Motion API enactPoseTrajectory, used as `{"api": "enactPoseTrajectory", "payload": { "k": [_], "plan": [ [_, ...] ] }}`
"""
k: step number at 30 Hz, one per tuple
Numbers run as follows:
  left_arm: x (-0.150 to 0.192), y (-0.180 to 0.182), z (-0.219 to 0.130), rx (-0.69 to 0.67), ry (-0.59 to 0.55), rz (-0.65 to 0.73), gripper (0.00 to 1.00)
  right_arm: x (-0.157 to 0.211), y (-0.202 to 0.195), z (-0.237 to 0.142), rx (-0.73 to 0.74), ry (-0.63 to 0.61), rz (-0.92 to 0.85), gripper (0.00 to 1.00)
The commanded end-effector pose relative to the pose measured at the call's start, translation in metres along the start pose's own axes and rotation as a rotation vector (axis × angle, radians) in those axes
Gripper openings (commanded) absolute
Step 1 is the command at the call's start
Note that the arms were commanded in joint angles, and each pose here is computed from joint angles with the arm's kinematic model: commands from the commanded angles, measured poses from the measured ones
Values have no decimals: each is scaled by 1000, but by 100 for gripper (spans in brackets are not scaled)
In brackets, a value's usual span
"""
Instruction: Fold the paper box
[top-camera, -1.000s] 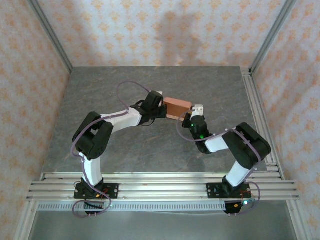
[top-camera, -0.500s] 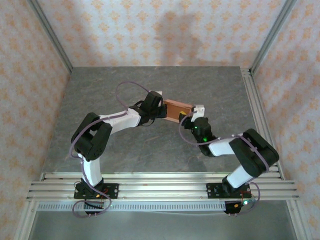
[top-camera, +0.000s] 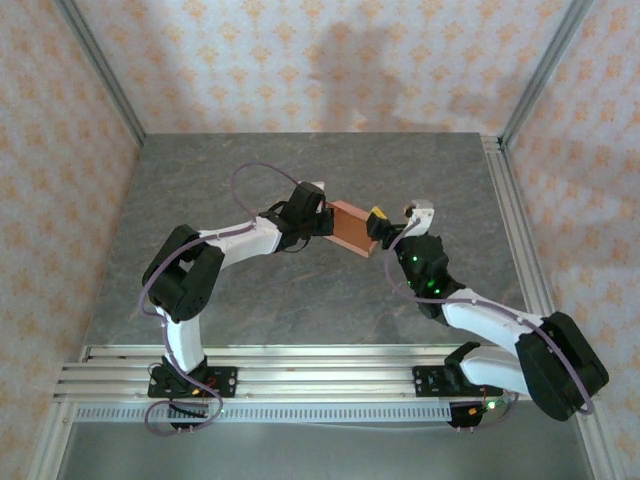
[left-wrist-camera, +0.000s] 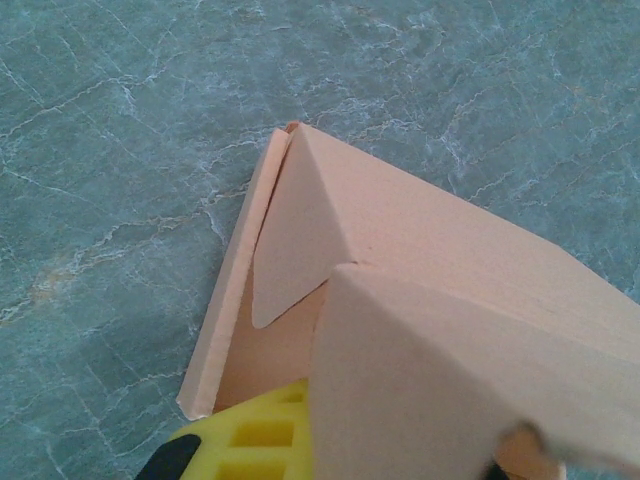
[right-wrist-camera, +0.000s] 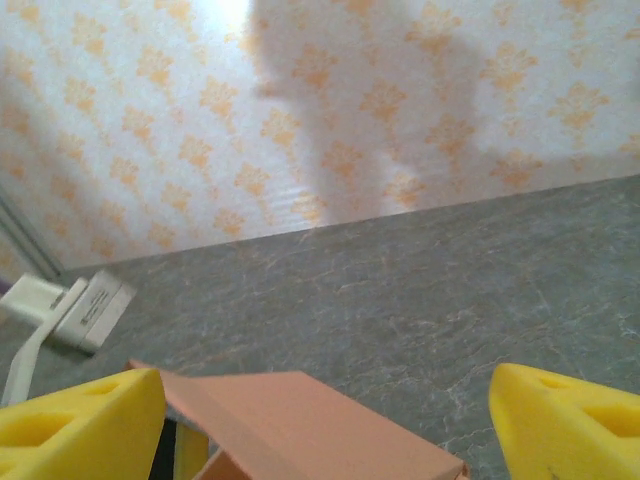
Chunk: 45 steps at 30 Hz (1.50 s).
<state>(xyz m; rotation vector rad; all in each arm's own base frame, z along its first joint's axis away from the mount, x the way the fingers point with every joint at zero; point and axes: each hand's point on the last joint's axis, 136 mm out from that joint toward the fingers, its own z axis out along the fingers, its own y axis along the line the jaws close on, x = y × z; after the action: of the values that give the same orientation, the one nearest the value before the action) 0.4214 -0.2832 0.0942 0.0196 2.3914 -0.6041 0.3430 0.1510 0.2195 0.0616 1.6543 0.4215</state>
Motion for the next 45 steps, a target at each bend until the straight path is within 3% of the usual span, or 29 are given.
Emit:
{"api": "enactPoseTrajectory", "payload": {
  "k": [1,4,13,20,30,36,40,44,45],
  "plan": [
    [-7,-9,-7,13,-39,9,0,1,-19,8,153,111,96,83],
    [-6,-9,-9,18,-46,10,2,6,-26,14,213,167,142,82],
    [-5,-14,-23,50,-60,23,37,43,-40,39,291,366,254,82],
    [-1,-12,-47,65,-81,40,55,69,-42,49,316,477,263,83],
    [-7,32,-126,-69,-343,113,67,109,-46,46,298,621,181,87],
    [-14,67,-114,-173,-250,15,75,128,-46,47,272,698,149,85],
    [-18,73,-85,-113,-150,-87,80,136,-48,51,256,728,168,78],
    [-18,54,-51,-35,9,-101,84,139,-48,56,229,746,199,75],
    [-13,50,-42,-21,62,-101,95,138,-48,58,221,750,211,75]
  ]
}}
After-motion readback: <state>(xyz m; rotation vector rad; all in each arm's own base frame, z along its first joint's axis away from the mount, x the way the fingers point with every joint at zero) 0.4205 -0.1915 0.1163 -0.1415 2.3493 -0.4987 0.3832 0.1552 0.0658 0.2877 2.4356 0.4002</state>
